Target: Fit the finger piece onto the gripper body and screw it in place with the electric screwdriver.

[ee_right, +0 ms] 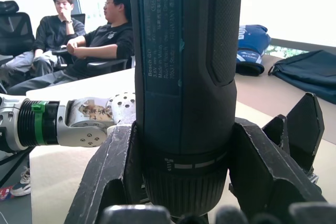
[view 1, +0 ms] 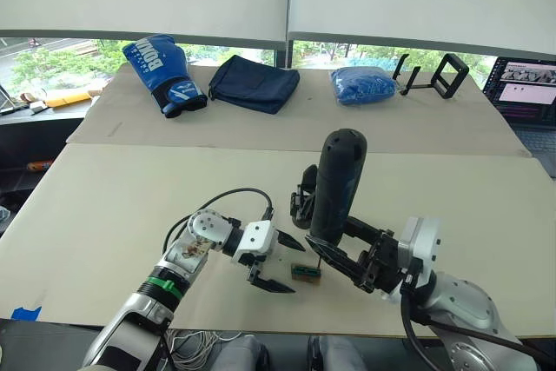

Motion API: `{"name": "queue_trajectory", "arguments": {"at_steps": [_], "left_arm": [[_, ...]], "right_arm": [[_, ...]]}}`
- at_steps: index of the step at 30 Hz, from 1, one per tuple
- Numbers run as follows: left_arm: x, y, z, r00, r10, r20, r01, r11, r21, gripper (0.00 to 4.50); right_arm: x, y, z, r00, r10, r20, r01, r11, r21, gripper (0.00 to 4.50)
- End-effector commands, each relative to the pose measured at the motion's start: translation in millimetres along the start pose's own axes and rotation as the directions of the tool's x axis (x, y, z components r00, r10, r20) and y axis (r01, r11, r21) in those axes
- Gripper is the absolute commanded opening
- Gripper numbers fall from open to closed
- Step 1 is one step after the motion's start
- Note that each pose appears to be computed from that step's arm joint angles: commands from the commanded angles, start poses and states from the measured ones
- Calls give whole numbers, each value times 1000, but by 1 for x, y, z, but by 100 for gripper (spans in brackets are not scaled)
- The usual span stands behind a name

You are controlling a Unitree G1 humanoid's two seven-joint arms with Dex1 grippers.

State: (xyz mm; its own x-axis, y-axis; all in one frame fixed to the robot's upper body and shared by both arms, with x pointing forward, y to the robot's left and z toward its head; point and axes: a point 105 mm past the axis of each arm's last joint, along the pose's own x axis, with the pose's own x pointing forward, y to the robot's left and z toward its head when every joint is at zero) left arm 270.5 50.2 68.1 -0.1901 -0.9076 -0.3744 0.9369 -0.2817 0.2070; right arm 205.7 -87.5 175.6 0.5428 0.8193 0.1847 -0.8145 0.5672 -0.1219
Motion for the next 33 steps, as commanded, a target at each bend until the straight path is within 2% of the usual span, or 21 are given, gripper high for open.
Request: {"name": "queue_trajectory", "arguments": {"at_steps": [1,24,33], "left_arm": [[1,0,7,1000,-5,10,4,999,36,450],[5,-1,8,1000,-3,25,2,1000,31,450],[7,-1,11,999,-1,34,-1,999,34,450]], "right_arm": [[-1,4,11,999,17,49,-15,999,-47,190],[-1,11,15,998,54,39,-51,997,-61,190],[-3,11,4,998,61,-25,-62,997,-46,190]]}}
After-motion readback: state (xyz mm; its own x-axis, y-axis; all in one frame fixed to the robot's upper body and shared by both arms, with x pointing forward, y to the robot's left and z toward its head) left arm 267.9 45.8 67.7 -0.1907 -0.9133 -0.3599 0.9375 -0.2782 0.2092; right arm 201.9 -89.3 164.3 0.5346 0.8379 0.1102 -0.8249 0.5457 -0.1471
